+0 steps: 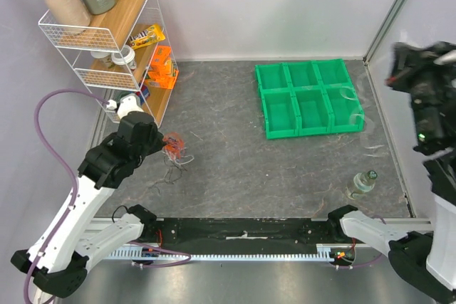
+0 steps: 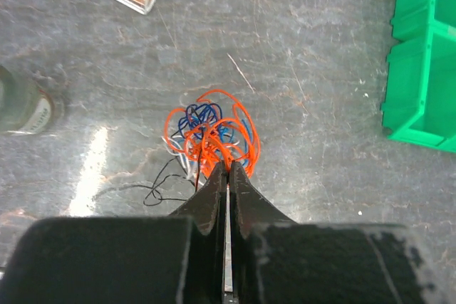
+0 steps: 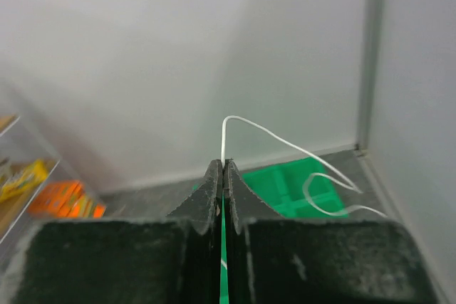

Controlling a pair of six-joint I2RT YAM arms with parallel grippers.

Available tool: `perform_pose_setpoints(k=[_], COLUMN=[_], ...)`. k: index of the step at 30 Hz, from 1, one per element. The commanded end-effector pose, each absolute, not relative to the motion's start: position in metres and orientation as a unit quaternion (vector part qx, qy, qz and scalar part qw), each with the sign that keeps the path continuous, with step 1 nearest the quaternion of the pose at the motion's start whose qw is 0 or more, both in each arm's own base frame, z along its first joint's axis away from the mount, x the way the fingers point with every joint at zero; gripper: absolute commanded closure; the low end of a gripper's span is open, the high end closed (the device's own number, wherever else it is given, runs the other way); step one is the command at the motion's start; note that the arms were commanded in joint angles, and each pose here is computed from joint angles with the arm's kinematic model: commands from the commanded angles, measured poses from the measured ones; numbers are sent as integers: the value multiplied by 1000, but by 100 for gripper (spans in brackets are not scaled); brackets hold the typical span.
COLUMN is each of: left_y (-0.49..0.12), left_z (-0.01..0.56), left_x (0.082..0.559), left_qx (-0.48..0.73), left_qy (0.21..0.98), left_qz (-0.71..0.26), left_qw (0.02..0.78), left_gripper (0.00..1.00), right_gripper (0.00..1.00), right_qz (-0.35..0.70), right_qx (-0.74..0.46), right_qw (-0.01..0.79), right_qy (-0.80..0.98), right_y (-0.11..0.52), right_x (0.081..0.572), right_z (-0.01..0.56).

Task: Untangle the cables

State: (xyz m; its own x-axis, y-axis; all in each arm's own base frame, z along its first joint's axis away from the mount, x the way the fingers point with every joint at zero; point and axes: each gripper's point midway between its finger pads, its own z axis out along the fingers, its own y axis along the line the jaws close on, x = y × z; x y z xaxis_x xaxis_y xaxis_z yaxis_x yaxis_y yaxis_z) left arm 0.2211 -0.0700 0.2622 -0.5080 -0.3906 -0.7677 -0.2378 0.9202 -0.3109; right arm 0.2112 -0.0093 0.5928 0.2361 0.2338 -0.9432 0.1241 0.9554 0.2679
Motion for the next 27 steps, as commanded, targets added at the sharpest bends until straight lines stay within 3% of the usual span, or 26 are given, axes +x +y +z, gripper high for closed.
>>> perform_pose_setpoints(k=[1,15,27], left_y=[-91,-137,-147], left_z=[263,245,242], left_x=[230,224,216], left_qx=[-201,-164,-134], left_qy=[856,872,877], left_qz=[-139,-232,-256], left_qw=[456,399,385], left_gripper=[99,98,98], right_gripper=[100,100,100], right_qz=[188,242,195], right_qx=[7,-1,-12], right_qw=[734,675,677], right_qy=[652,697,709], right_y=[83,141,139], right_x=[248,335,362], right_z=[570,514,495])
